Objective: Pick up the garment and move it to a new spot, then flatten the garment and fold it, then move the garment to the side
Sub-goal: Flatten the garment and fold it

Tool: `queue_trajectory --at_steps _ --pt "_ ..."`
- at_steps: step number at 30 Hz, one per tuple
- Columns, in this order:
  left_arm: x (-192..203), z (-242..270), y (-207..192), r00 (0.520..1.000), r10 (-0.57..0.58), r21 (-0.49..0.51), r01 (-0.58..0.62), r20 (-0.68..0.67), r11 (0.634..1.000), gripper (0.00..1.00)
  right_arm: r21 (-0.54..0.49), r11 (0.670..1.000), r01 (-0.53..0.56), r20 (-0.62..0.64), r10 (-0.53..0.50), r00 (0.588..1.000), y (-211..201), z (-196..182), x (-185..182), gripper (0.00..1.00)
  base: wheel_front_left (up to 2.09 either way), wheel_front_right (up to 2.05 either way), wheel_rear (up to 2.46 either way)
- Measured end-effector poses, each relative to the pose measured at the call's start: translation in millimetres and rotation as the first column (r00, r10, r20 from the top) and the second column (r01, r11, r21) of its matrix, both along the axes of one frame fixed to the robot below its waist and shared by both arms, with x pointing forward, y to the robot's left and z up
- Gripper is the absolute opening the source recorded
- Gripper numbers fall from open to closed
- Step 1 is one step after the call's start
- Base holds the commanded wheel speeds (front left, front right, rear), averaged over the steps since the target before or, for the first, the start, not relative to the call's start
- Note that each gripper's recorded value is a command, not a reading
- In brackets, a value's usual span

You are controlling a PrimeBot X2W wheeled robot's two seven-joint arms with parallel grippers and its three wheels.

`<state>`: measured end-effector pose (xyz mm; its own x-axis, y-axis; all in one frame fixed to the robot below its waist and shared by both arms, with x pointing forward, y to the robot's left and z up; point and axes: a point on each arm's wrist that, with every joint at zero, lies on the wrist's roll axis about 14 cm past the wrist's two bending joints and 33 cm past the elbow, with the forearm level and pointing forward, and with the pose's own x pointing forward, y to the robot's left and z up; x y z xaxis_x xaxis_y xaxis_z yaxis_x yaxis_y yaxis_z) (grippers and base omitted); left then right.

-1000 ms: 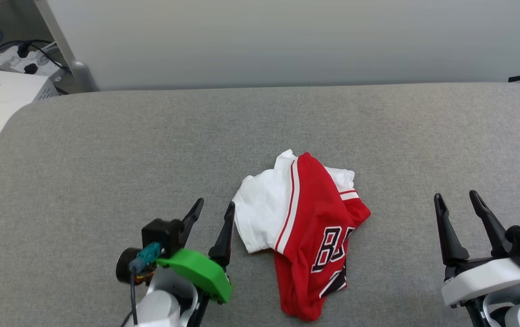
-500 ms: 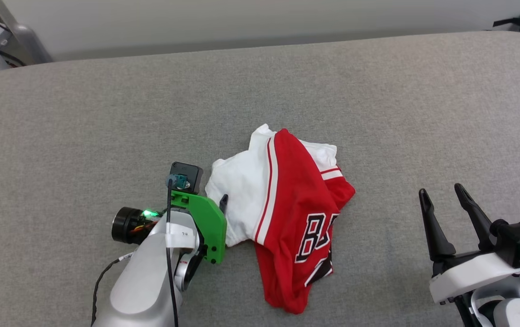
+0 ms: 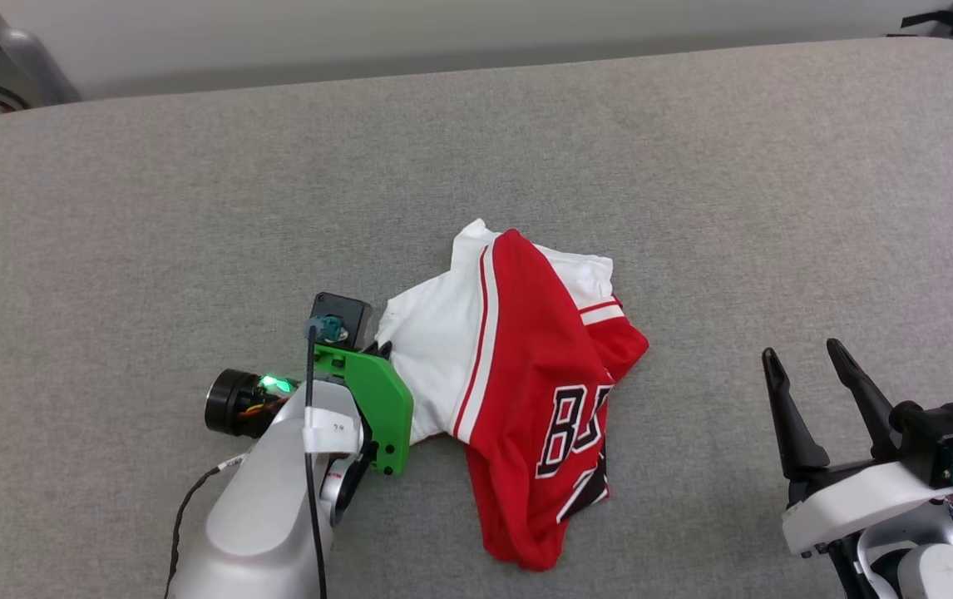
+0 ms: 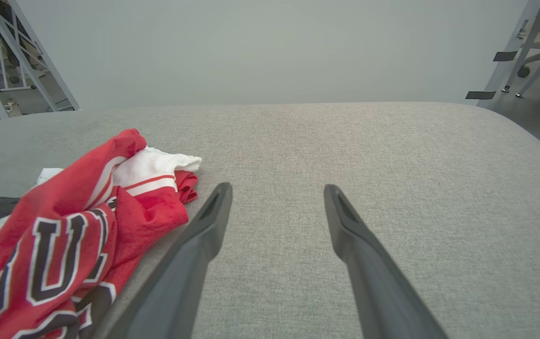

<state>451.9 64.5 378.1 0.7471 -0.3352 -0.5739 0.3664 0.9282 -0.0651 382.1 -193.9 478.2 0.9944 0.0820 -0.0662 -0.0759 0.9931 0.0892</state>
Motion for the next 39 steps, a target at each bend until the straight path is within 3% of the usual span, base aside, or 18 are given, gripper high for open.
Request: queue_trajectory --at_steps 5,12,17,24,25,26,33,39 --pt "8 27 29 0.984 0.12 -0.047 -0.115 0.134 0.992 0.0 -0.001 1.0 -0.024 0.02 0.024 1.0 7 7 1 1.0 0.0 0.0 0.0" --pt "4 67 109 0.899 0.334 -0.089 -0.322 0.283 0.943 0.0 0.001 0.998 -0.062 0.028 0.062 0.998 19 13 -1 1.0 0.0 0.0 0.0" --pt "-37 45 168 0.863 0.459 -0.043 -0.461 0.209 0.887 0.0 -0.002 0.996 -0.084 0.006 0.084 0.996 27 11 -1 1.0 0.0 0.0 0.0" --pt "-87 6 178 0.857 0.513 -0.011 -0.513 0.047 0.858 0.0 0.005 0.995 -0.099 -0.014 0.099 0.995 34 9 -1 1.0 0.0 0.0 0.0" --pt "-93 1 175 0.856 0.517 -0.018 -0.517 0.026 0.856 0.4 0.005 0.995 -0.099 -0.016 0.099 0.995 35 8 -1 1.0 0.0 0.0 0.0" --pt "-96 0 172 0.858 0.514 -0.022 -0.514 0.02 0.858 1.0 0.005 0.995 -0.099 -0.018 0.099 0.995 35 8 -1 1.0 0.0 0.0 0.0" --pt "-79 44 161 0.846 0.491 -0.129 -0.474 0.21 0.871 1.0 0.006 0.993 -0.115 -0.009 0.115 0.993 40 11 1 1.0 0.0 0.0 0.0" --pt "-70 86 137 0.829 0.399 -0.209 -0.342 0.391 0.916 1.0 -0.022 0.984 -0.178 -0.006 0.177 0.984 54 16 7 1.0 0.0 0.0 0.0"
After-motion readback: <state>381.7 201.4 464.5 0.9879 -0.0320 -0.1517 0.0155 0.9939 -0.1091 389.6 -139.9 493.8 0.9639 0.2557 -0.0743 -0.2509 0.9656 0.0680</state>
